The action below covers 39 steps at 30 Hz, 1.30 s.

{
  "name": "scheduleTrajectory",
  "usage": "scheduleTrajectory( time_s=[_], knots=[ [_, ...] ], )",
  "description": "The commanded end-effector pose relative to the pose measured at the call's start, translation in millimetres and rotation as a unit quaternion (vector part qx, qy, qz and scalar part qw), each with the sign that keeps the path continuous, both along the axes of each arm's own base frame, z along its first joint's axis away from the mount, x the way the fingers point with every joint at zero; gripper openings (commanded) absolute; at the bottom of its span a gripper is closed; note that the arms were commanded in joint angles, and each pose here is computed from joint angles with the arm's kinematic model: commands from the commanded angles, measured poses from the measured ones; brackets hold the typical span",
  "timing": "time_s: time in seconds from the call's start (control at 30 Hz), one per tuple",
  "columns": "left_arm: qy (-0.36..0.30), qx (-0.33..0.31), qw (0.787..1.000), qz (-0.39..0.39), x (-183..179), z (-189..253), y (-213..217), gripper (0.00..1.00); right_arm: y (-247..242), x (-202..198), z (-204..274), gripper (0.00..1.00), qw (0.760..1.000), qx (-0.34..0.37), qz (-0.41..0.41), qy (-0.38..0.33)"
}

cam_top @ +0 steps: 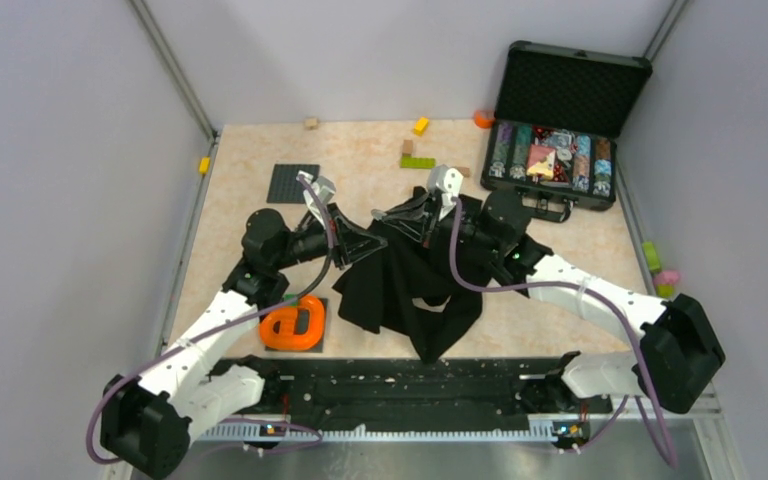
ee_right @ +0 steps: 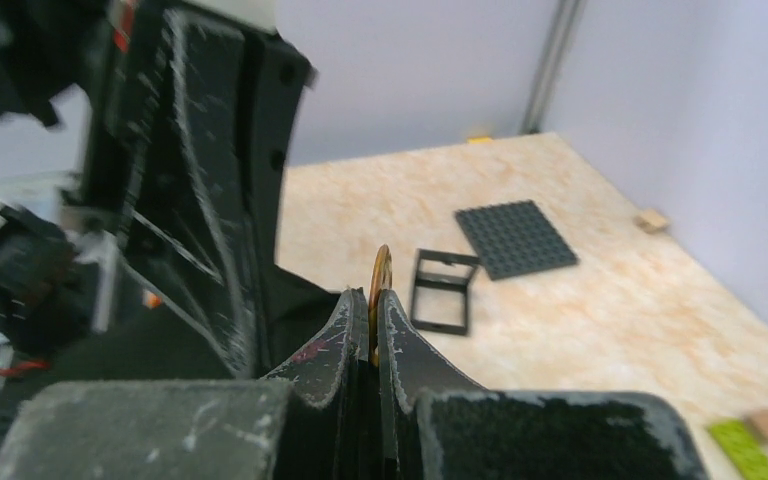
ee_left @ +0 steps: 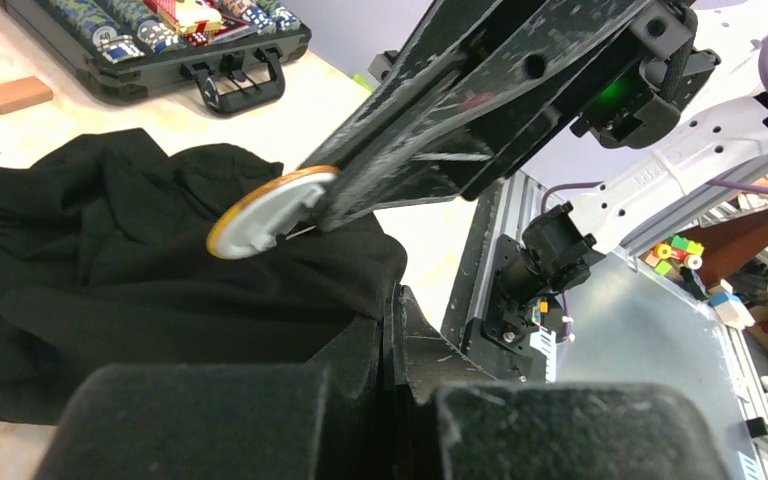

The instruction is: Remove the brooch from the garment

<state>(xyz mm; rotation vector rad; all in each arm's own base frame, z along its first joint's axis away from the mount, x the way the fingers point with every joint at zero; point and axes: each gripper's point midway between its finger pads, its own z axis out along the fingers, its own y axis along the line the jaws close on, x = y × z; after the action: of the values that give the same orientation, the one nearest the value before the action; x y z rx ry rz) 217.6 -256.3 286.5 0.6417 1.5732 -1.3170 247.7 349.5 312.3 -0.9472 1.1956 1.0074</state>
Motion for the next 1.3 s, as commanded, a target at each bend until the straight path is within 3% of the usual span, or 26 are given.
scheduleTrajectory(
  time_s=[0.0, 0.23, 0.37, 0.67, 0.8, 0.87, 0.93, 1.03, 1.07, 1.13, 1.27],
  knots=[
    [-0.021, -0.006, 1.000, -0.018, -11.7, 29.8, 0.7, 0.00, -11.8, 19.1, 13.5, 0.00, 0.992, -0.040, -0.070, -0.095],
    [-0.025, 0.000, 0.999, -0.028, -24.5, 34.2, 4.9, 0.00, -26.3, 41.1, -6.7, 0.00, 0.976, -0.102, -0.132, -0.140],
    [-0.002, 0.023, 0.999, -0.034, -25.8, 24.2, 5.2, 0.00, -35.2, 59.2, -7.7, 0.00, 0.969, -0.102, -0.186, -0.124],
    [0.051, 0.064, 0.995, -0.052, -26.1, -19.9, 3.1, 0.00, -85.0, 109.8, 14.2, 0.00, 0.946, -0.024, -0.322, -0.019],
    [0.045, 0.068, 0.995, -0.051, -28.4, -21.7, 5.2, 0.00, -119.5, 133.1, 17.2, 0.00, 0.922, 0.006, -0.386, 0.025],
    [0.039, 0.069, 0.996, -0.046, -27.8, -20.8, 6.1, 0.01, -123.2, 134.6, 20.8, 0.00, 0.922, 0.027, -0.383, 0.040],
    [0.047, 0.078, 0.995, -0.035, -24.6, -27.1, 7.7, 0.21, -115.2, 127.4, 27.5, 0.00, 0.935, 0.050, -0.346, 0.053],
    [0.058, 0.091, 0.994, -0.008, -13.4, -39.1, 10.0, 0.68, -96.3, 103.3, 45.9, 0.00, 0.959, 0.096, -0.256, 0.070],
    [0.056, 0.089, 0.994, 0.000, -10.5, -38.8, 9.9, 0.75, -91.9, 95.7, 53.4, 0.00, 0.963, 0.113, -0.232, 0.080],
    [0.034, 0.074, 0.997, 0.014, -5.0, -32.5, 10.1, 0.83, -81.7, 78.1, 63.0, 0.00, 0.971, 0.131, -0.172, 0.102],
    [-0.011, 0.035, 0.998, 0.054, 4.8, -17.3, 14.1, 0.88, -67.3, 46.9, 72.7, 0.00, 0.976, 0.141, -0.064, 0.151]
  ],
)
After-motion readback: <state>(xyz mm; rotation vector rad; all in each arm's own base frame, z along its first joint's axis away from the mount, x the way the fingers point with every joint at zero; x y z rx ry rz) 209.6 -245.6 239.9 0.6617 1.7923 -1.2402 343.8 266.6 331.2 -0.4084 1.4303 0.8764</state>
